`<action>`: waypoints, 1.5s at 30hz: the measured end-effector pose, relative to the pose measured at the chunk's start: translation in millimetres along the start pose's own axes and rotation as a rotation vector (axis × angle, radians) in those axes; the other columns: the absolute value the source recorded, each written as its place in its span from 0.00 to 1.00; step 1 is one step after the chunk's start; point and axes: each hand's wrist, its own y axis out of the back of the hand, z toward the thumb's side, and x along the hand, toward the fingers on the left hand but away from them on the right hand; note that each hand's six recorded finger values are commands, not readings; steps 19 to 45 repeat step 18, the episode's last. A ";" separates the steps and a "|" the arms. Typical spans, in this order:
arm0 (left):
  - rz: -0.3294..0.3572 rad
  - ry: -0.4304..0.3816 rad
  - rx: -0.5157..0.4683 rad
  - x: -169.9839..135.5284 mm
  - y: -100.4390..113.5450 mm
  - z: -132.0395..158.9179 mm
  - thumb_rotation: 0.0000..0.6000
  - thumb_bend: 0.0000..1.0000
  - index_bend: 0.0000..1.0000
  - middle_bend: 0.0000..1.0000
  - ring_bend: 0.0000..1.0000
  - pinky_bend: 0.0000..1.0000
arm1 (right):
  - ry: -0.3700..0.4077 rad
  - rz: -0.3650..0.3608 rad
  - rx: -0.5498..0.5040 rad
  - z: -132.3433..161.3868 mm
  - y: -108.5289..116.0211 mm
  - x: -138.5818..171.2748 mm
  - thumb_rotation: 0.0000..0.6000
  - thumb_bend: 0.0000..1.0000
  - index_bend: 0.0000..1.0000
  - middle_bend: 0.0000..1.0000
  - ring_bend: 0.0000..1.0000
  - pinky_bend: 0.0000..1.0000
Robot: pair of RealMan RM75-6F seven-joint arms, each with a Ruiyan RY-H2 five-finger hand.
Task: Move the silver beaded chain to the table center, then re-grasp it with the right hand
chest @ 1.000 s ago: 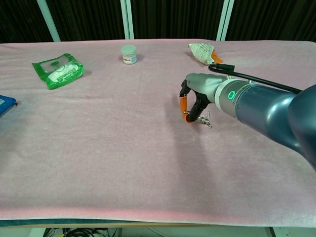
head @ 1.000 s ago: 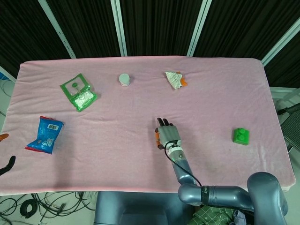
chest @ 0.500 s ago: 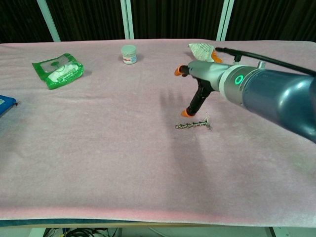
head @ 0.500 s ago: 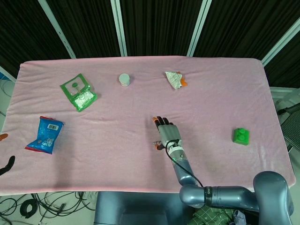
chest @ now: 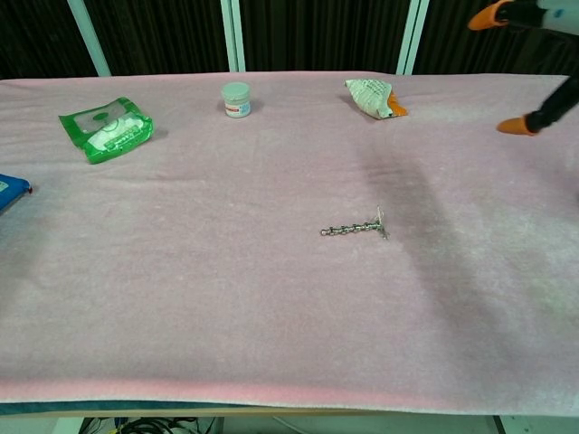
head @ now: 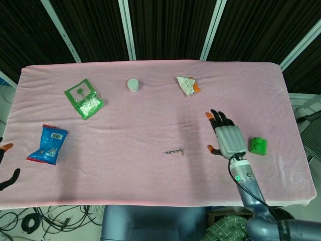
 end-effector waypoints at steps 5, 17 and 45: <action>-0.031 -0.011 0.006 -1.3 -4.6 4.9 1.00 0.30 0.19 0.04 0.00 0.00 | 0.006 -0.033 0.029 -34.9 -3.0 57.1 1.00 0.15 0.00 0.00 0.03 0.20; -0.040 -0.039 -0.001 -5.8 -5.6 11.6 1.00 0.28 0.16 0.04 0.00 0.00 | -0.123 -0.087 0.106 -107.5 -32.6 144.1 1.00 0.15 0.00 0.00 0.02 0.20; -0.040 -0.044 -0.002 -5.7 -6.0 12.4 1.00 0.28 0.16 0.04 0.00 0.00 | -0.126 -0.090 0.109 -109.2 -33.5 145.7 1.00 0.15 0.00 0.00 0.02 0.20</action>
